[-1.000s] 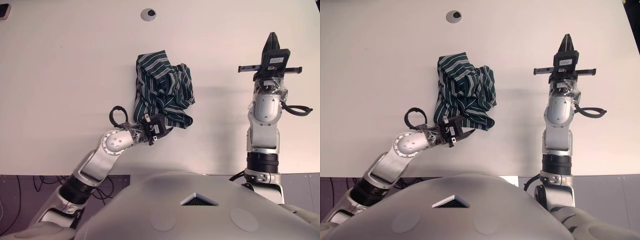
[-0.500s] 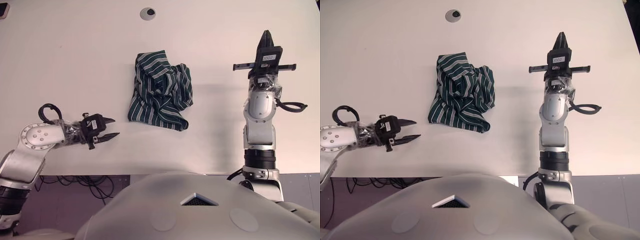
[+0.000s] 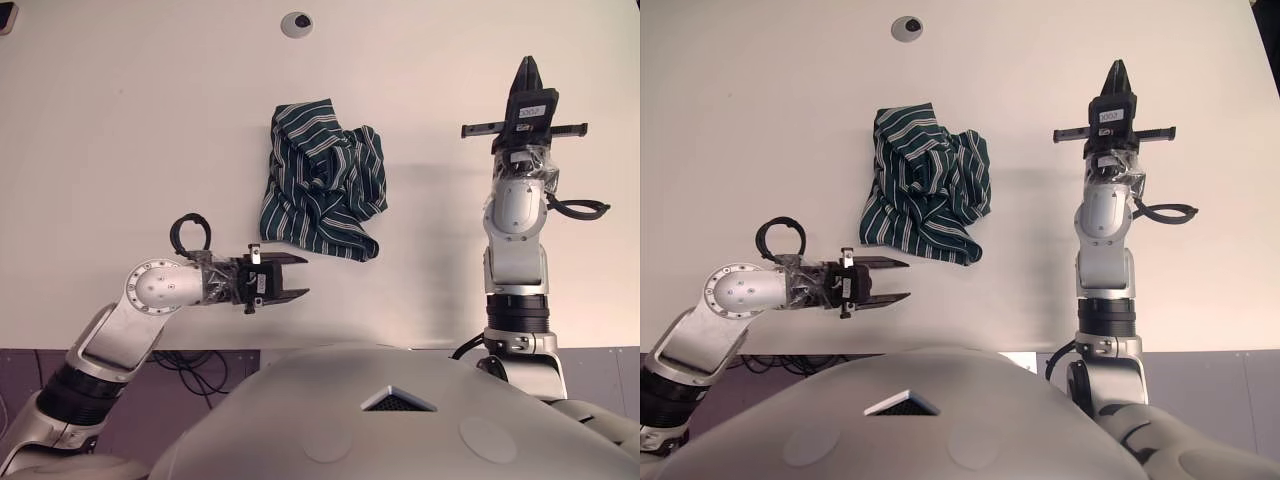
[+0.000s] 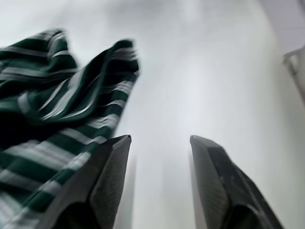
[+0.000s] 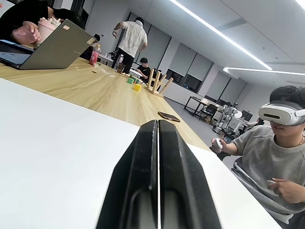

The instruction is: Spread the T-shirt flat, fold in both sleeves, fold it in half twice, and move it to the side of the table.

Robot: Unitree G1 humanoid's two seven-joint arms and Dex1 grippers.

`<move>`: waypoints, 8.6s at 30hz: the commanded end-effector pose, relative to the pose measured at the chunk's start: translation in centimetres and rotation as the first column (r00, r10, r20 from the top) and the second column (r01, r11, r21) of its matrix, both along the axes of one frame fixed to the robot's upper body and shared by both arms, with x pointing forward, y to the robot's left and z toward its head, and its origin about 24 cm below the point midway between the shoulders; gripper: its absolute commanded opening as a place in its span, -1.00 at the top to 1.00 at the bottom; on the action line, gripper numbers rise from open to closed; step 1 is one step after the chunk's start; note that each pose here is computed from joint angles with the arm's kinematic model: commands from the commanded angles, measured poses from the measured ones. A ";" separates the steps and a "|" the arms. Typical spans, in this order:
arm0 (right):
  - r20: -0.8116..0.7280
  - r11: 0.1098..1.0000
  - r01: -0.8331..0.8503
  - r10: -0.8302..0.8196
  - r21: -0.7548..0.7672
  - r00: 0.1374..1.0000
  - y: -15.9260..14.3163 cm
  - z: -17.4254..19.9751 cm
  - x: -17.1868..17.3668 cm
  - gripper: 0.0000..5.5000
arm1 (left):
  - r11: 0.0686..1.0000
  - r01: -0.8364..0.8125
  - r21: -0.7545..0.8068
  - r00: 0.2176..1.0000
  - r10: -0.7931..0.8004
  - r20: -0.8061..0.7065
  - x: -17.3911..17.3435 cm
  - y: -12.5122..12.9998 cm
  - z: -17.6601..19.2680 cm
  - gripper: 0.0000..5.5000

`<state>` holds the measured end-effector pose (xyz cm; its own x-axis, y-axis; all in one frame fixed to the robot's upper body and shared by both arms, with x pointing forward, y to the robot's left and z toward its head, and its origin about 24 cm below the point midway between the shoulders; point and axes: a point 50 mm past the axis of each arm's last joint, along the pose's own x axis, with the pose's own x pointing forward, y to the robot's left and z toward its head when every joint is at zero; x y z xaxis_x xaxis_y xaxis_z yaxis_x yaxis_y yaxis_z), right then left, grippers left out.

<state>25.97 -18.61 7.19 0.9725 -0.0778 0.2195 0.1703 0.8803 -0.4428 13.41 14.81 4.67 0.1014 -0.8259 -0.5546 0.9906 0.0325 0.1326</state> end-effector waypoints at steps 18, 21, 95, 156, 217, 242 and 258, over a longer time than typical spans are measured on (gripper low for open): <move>0.006 0.999 -0.035 0.035 -0.039 0.999 0.8 0.1 0.4 1.00 | 0.993 -0.012 0.116 0.978 -0.012 0.209 2.9 -5.3 -3.0 0.18; 0.005 0.998 -0.038 0.039 -0.043 0.999 0.9 0.1 0.5 1.00 | 0.989 0.000 0.145 0.983 -0.026 0.183 2.7 -5.3 -3.7 0.18; 0.008 0.995 -0.071 0.072 -0.072 0.997 2.4 -0.4 1.7 1.00 | 0.977 -0.155 -0.144 0.978 0.131 -0.164 3.3 -6.5 -3.5 0.18; 0.013 0.990 -0.139 0.139 0.000 0.990 2.1 -1.0 2.3 1.00 | 0.406 -0.367 -0.837 0.903 0.370 -0.217 9.3 8.8 13.5 0.99; 0.063 0.607 -0.722 0.750 0.332 0.659 7.8 2.4 -0.9 0.99 | 0.445 -0.367 -0.817 0.884 0.440 -0.157 11.4 7.9 11.1 1.00; -0.028 0.838 -0.517 0.529 0.178 0.848 -1.6 21.4 15.3 0.99 | 0.538 -0.492 -0.685 0.458 0.829 0.322 28.4 3.6 23.6 1.00; 0.018 0.927 -0.373 0.374 -0.039 0.927 -3.9 25.5 14.9 0.99 | 0.541 -0.433 -0.721 0.363 0.837 0.409 27.7 3.6 29.7 1.00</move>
